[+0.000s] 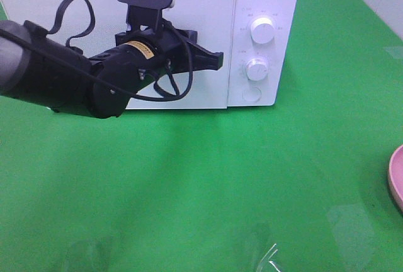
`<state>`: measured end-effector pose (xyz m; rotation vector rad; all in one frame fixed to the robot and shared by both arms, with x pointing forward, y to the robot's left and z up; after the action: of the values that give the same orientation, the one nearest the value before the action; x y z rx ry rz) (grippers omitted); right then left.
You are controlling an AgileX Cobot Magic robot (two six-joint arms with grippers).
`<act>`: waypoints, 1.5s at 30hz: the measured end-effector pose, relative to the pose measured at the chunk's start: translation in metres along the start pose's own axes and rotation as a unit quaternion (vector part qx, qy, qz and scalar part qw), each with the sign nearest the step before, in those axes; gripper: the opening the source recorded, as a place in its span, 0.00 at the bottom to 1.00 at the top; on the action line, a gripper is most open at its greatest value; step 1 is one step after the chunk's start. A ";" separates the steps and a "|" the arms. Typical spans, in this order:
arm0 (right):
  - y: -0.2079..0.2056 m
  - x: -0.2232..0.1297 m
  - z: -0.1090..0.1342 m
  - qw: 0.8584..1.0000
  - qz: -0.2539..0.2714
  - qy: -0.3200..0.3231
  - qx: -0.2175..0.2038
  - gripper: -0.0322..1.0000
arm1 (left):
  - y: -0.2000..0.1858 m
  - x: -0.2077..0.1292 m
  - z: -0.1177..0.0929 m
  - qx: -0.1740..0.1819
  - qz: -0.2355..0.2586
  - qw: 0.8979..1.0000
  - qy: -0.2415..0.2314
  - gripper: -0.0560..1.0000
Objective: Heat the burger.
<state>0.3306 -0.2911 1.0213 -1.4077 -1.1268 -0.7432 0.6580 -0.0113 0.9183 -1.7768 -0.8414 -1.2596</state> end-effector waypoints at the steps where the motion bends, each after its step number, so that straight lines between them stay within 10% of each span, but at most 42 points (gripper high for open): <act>1: 0.000 0.000 0.000 1.000 0.000 0.000 0.000 0.76 | 0.006 -0.002 0.001 0.002 0.002 1.000 0.000 0.05; 17: 0.000 0.000 0.000 1.000 0.000 -0.003 0.000 0.76 | -0.001 -0.002 -0.005 0.003 0.059 0.998 -0.029 0.05; 23: 0.000 0.000 0.000 1.000 0.000 -0.003 0.000 0.76 | -0.026 -0.010 -0.017 -0.011 0.108 0.994 -0.034 0.33; 25: 0.000 0.000 0.000 1.000 0.000 -0.003 0.000 0.76 | -0.051 -0.034 -0.022 -0.020 0.181 0.983 -0.031 0.81; 27: 0.000 0.000 0.000 1.000 0.000 -0.003 0.000 0.76 | -0.065 -0.049 -0.022 -0.024 0.227 0.973 -0.031 0.92; 34: 0.000 0.000 0.000 1.000 0.000 -0.003 0.001 0.76 | -0.099 -0.070 -0.028 -0.041 0.328 0.943 -0.020 0.98; 38: 0.000 0.000 0.000 1.000 0.000 -0.003 0.001 0.76 | -0.148 -0.078 -0.033 -0.065 0.434 0.899 0.012 0.98; 45: 0.000 0.000 0.000 1.000 0.000 -0.003 0.001 0.76 | -0.181 -0.061 -0.009 -0.032 0.482 0.875 -0.029 0.98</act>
<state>0.3306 -0.2906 1.0213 -1.4082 -1.1317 -0.7385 0.4817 0.0616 0.9020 -1.8924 0.1220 -0.5567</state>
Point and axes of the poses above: a point on each arm's last joint axis where the gripper is mounted, y pointing out along that axis toward the gripper, z along the wrist's bending axis when the last joint is at zero, x = y × z, the point moved 10 cm from there along y, pointing out along that axis toward the gripper, and after that the axes turned 11 degrees about -y, right-handed, at the moved point
